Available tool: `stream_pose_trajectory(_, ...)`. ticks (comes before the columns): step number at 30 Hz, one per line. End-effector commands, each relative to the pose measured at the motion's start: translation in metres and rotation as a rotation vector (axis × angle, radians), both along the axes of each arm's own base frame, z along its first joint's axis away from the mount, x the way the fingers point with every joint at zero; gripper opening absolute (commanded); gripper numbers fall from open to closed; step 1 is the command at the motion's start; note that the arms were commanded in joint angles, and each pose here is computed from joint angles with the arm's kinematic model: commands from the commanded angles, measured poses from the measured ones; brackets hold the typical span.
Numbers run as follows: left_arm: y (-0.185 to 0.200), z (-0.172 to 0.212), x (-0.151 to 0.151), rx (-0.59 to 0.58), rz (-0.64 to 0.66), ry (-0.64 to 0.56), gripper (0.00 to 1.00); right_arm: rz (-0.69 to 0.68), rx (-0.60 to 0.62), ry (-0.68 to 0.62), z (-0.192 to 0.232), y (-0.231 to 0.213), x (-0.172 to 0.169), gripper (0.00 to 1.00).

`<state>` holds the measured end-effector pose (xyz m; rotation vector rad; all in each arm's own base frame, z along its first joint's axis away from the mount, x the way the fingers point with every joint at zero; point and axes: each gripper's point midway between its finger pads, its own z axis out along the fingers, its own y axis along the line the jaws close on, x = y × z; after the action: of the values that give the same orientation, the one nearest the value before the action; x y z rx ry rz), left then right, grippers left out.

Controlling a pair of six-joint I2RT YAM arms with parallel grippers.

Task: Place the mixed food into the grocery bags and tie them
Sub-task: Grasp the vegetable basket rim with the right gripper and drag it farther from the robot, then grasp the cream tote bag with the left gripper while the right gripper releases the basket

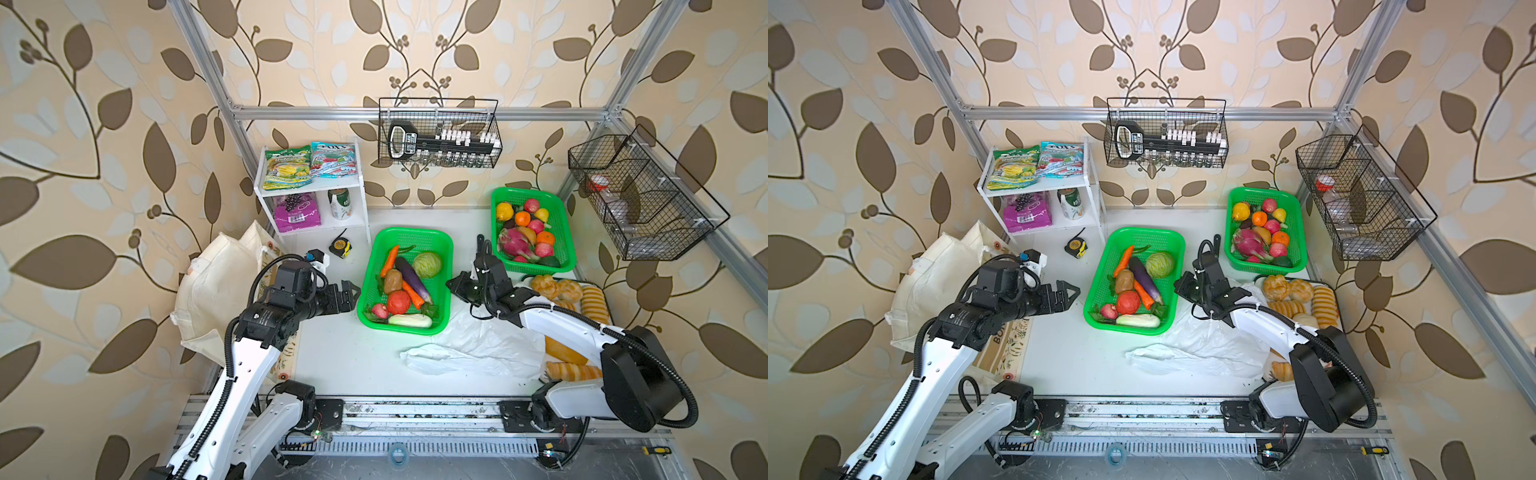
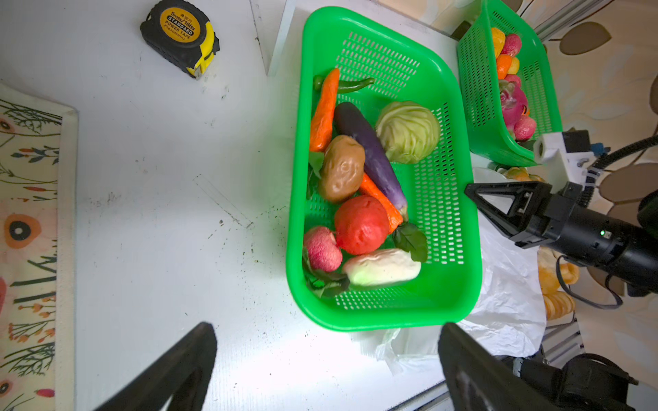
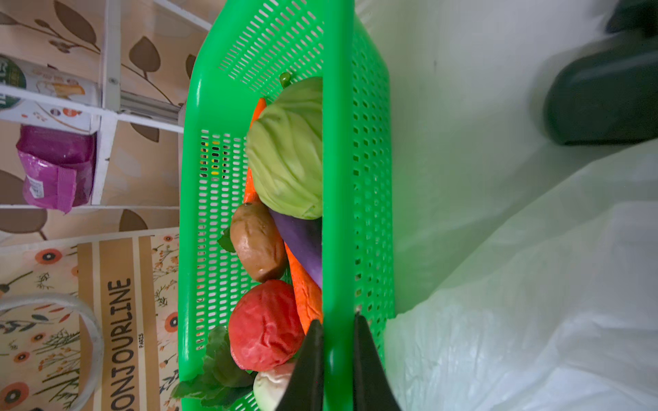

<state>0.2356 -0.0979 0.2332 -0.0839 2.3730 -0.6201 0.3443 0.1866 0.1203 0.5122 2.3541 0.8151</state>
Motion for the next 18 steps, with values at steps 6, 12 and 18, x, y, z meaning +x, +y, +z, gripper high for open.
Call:
stream_pose_trajectory(6,0.008,0.033,0.000,0.045,0.013,-0.090,0.99,-0.056,-0.038,-0.060,0.020,-0.022,0.041,0.02)
stream_pose_trajectory(12,0.037,0.063,-0.003,0.184,0.098,-0.121,0.99,-0.093,-0.107,-0.099,0.029,-0.032,0.091,0.02)
stream_pose_trajectory(18,0.092,0.084,-0.001,0.446,0.293,-0.114,0.99,-0.114,-0.142,-0.120,0.027,-0.044,0.138,0.02)
